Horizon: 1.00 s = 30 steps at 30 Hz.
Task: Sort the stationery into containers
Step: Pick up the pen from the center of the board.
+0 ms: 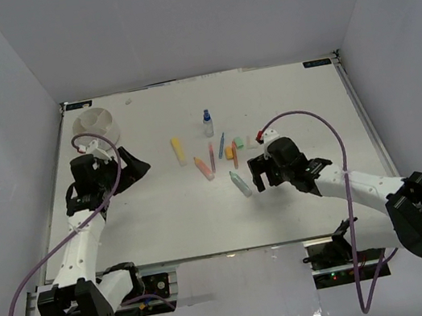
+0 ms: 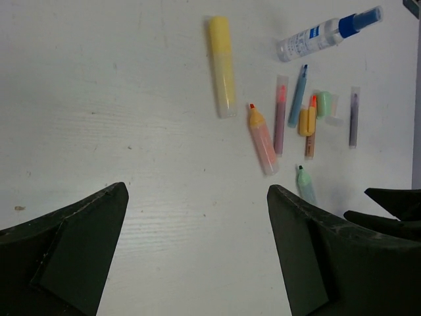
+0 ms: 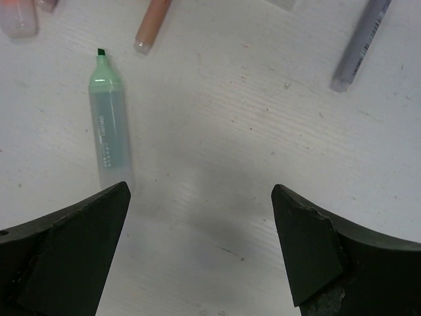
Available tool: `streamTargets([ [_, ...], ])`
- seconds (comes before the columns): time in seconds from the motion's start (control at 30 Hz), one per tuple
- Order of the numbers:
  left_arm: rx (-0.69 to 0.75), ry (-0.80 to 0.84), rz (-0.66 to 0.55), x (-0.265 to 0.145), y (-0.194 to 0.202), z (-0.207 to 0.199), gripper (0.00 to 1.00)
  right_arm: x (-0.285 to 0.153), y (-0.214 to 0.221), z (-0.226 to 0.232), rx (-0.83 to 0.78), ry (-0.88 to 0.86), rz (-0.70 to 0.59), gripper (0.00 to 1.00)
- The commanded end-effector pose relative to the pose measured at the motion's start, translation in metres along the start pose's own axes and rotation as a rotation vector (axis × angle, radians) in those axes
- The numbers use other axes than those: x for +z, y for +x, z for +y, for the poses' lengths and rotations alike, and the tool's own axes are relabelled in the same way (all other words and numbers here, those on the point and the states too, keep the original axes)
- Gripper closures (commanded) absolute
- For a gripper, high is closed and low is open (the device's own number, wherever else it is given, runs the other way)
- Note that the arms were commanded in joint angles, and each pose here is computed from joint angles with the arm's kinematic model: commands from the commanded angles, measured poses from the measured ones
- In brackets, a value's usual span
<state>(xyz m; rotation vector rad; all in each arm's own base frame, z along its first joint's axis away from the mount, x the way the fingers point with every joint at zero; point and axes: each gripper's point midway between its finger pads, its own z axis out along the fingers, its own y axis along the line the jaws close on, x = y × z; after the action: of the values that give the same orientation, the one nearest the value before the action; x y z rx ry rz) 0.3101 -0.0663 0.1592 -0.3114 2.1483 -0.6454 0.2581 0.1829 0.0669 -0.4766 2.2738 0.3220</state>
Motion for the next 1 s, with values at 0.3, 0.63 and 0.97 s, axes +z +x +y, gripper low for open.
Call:
streamTargets([
  [0.3,-0.012,-0.027,0.033,0.002,0.019,0.011,0.03,0.019,-0.032,-0.063,0.175,0.217,-0.022,0.08],
  [0.63,0.004,-0.040,0.013,-0.001,0.016,0.013,0.04,0.048,-0.054,-0.086,0.215,0.254,0.002,0.13],
  [0.97,-0.006,-0.023,0.030,0.000,0.019,0.011,0.04,0.072,-0.043,-0.096,0.229,0.299,0.054,0.29],
])
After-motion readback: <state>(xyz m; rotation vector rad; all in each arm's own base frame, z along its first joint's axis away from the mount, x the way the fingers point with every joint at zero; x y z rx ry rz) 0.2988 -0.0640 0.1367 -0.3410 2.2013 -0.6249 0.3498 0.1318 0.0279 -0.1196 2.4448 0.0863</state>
